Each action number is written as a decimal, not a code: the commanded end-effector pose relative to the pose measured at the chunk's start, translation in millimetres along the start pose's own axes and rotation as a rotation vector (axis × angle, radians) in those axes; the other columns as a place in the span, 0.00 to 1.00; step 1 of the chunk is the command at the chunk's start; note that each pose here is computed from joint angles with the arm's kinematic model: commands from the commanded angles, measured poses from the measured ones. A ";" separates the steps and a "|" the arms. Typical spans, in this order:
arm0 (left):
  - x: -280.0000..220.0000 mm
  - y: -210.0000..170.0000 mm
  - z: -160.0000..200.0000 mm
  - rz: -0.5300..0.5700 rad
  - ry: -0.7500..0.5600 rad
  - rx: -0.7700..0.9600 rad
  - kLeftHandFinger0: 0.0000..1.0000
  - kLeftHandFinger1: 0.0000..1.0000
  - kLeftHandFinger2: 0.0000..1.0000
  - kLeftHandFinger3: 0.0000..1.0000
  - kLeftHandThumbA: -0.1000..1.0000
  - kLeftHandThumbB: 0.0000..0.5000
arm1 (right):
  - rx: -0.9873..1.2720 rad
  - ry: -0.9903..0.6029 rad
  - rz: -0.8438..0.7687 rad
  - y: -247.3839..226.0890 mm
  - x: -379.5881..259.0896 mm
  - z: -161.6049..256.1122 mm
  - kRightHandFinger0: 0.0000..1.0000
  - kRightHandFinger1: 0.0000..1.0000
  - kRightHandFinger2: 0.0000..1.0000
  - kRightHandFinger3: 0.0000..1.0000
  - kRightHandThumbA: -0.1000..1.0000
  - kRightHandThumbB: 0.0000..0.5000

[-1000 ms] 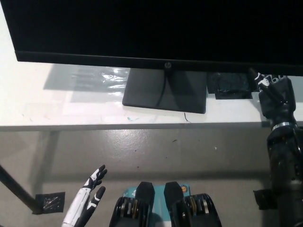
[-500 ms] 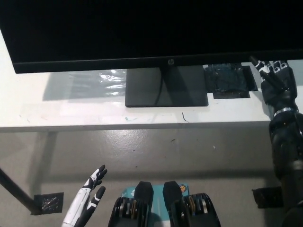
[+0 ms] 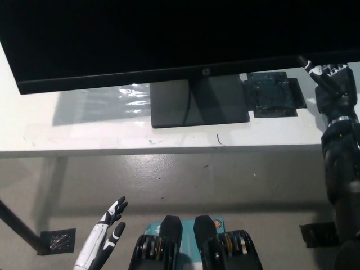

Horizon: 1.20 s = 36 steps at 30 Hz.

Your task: The monitor is being placed at the center of the desk and the robot uses its right hand to grab on the right side of the monitor and tilt the angle of the montior sideways.

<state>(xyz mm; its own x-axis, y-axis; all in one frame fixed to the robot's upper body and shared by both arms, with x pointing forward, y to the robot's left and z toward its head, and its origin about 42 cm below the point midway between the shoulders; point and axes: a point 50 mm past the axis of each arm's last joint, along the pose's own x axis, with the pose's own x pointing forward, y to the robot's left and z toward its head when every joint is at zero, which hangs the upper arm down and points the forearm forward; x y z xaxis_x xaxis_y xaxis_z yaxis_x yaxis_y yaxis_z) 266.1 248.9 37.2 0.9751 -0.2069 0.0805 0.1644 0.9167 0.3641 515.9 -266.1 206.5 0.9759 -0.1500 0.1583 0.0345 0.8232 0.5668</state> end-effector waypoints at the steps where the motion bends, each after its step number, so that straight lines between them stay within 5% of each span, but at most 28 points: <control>1: 9.6 14.7 7.4 0.022 -0.066 0.018 1.00 1.00 1.00 1.00 1.00 0.49 | -0.068 -0.222 0.192 49.6 -17.1 44.5 1.00 1.00 1.00 1.00 1.00 0.56; 7: 10.8 14.1 6.7 0.025 -0.062 0.005 1.00 1.00 1.00 1.00 1.00 0.49 | -0.190 -0.346 0.330 56.8 -105.8 45.6 1.00 1.00 1.00 1.00 1.00 0.51; 16: 9.4 12.1 4.8 0.019 -0.055 0.014 1.00 1.00 1.00 1.00 1.00 0.49 | -0.352 -0.459 0.449 55.4 -221.9 42.7 1.00 1.00 1.00 1.00 1.00 0.65; 20: 9.2 12.4 4.9 0.018 -0.057 0.019 1.00 1.00 1.00 1.00 1.00 0.47 | -0.358 -0.469 0.474 56.9 -237.1 44.3 1.00 1.00 1.00 1.00 1.00 0.66; 22: 10.6 13.1 6.1 0.014 -0.062 0.025 1.00 1.00 1.00 1.00 1.00 0.47 | -0.365 -0.573 0.512 62.7 -269.3 46.8 1.00 1.00 1.00 1.00 1.00 0.58; 25: 11.1 13.1 6.1 0.015 -0.062 0.023 1.00 1.00 1.00 1.00 1.00 0.47 | -0.394 -0.585 0.518 65.4 -278.4 49.1 1.00 1.00 1.00 1.00 1.00 0.61; 26: 11.5 13.2 6.1 0.015 -0.062 0.022 1.00 1.00 1.00 1.00 1.00 0.47 | -0.428 -0.606 0.532 68.9 -289.6 50.2 1.00 1.00 1.00 1.00 1.00 0.70; 30: 12.4 13.4 6.1 0.016 -0.061 0.017 1.00 1.00 1.00 1.00 1.00 0.50 | -0.494 -0.624 0.563 81.3 -319.4 49.2 1.00 1.00 1.00 1.00 1.00 0.71; 36: 11.7 12.2 6.5 0.016 -0.064 0.020 1.00 1.00 1.00 1.00 1.00 0.49 | -0.549 -0.468 0.504 65.5 -321.7 12.6 1.00 1.00 1.00 1.00 1.00 0.52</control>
<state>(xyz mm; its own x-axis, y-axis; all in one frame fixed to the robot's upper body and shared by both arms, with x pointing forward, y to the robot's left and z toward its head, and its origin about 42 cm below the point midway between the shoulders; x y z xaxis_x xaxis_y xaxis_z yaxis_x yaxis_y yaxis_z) 265.2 249.4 31.0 0.9779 -0.2011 0.0572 0.1672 0.9166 0.3632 219.0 -188.5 188.0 0.8453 0.0849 0.5275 -0.1877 0.9716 0.1444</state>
